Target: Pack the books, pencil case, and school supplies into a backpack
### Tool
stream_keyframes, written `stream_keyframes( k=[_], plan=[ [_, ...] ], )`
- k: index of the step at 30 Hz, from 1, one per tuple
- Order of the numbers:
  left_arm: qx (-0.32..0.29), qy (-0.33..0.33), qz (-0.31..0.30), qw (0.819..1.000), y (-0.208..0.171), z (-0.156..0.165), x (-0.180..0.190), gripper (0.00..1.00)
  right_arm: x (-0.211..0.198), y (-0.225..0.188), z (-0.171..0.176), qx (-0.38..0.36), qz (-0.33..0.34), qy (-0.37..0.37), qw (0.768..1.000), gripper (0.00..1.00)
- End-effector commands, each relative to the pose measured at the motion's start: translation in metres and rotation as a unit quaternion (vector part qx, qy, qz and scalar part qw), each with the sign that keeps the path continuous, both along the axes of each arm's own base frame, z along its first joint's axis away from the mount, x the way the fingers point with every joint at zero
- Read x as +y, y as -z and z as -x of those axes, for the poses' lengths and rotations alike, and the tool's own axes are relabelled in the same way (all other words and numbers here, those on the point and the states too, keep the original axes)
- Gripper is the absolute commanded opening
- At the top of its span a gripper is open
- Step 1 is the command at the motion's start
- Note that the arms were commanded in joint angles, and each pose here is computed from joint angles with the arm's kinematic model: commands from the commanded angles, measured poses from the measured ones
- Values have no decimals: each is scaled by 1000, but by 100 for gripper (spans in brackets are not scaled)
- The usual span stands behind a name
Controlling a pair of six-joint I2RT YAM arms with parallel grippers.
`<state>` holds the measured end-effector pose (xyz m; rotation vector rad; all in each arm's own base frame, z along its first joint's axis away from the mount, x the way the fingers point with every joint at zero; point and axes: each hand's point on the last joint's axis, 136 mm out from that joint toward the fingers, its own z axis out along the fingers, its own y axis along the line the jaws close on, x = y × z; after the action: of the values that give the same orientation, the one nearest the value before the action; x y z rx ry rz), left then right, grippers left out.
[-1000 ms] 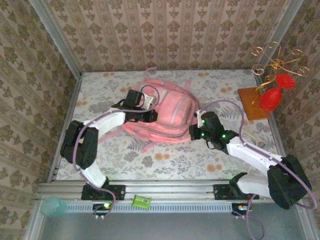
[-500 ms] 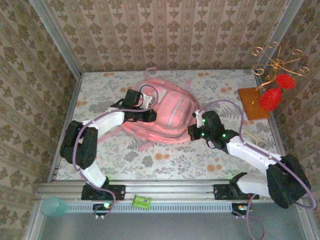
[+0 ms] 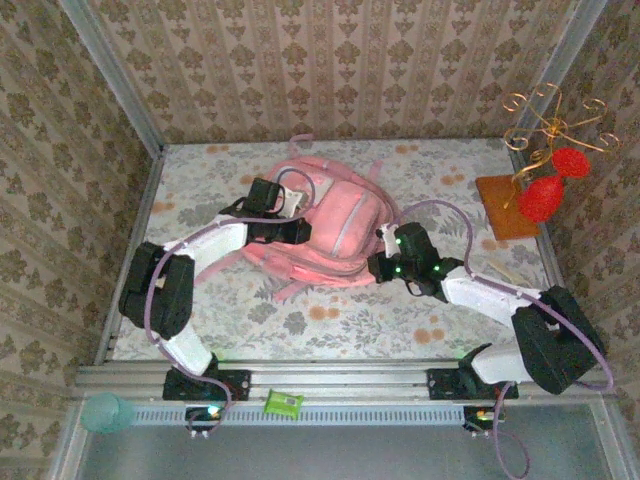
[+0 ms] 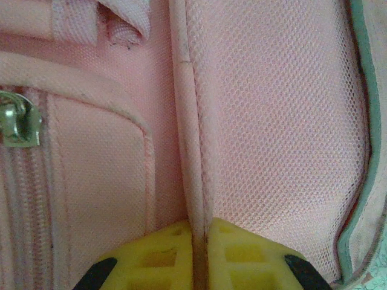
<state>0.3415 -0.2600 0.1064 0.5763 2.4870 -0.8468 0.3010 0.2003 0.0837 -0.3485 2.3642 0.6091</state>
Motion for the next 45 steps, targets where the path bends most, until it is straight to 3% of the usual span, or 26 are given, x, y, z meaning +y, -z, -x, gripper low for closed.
stream_keyframes(
  k=[1,19,22,27,36,39,43,45],
  plan=[
    [31,-49,-80,995,30,2,42,12,-3,15,3,20,23,-2,1000,12],
    [37,-46,-76,995,31,3,40,12,10,37,-3,26,24,-3,999,21],
    [37,-46,-76,995,31,3,40,12,11,36,-4,18,22,0,1000,19],
    [36,-48,-76,995,29,3,41,14,7,21,-1,-9,23,-6,1000,4],
    [-30,-73,-64,995,-12,-8,44,48,15,-15,23,-27,-36,-45,998,0],
    [-90,-83,-54,991,-43,-11,44,57,18,-27,27,-29,-50,-51,997,0],
    [-196,-34,-51,979,-72,6,17,68,20,-38,27,-35,-63,-52,996,0],
    [-240,9,-55,969,-74,17,-1,69,21,-38,25,-34,-64,-51,996,0]
  ],
)
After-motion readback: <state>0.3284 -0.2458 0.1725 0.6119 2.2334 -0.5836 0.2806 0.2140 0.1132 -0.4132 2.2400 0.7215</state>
